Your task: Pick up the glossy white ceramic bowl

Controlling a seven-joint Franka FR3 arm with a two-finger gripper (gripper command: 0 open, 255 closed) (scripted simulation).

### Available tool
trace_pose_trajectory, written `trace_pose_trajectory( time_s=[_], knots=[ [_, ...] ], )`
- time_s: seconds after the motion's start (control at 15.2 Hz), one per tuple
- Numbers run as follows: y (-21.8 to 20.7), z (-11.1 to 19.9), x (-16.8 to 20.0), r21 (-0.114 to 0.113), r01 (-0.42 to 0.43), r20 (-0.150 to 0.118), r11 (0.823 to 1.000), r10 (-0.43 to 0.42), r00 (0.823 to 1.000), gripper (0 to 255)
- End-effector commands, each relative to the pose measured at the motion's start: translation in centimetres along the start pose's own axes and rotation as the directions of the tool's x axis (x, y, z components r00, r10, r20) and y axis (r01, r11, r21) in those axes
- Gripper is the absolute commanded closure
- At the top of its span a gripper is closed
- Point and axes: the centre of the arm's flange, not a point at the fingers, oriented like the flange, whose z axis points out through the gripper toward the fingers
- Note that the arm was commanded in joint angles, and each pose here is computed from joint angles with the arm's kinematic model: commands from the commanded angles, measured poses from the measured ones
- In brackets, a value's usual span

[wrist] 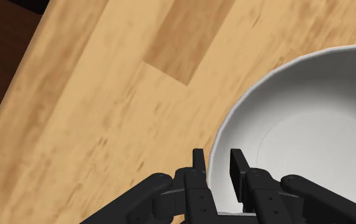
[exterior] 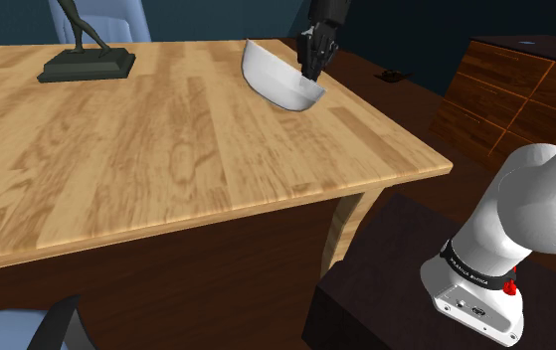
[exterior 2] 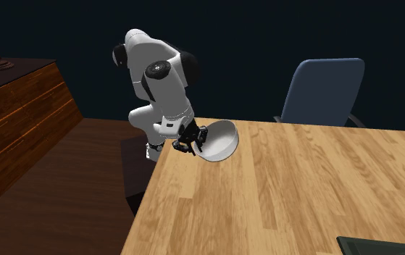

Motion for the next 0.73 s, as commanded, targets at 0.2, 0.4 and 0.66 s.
trace_pose_trajectory(
  time_s=[0.2, 0.4, 0.66],
  knots=[
    [-0.3, -0.9, 0.0, -0.001, -0.001, 0.004, 1.000, 0.001, 1.000, 255],
    [-0.7, -2.4, 0.0, -0.001, -0.001, 0.004, 1.000, 0.001, 1.000, 255],
    [-1.3, -4.5, 0.1, -0.001, -0.001, 0.004, 1.000, 0.001, 1.000, 255]
  ],
)
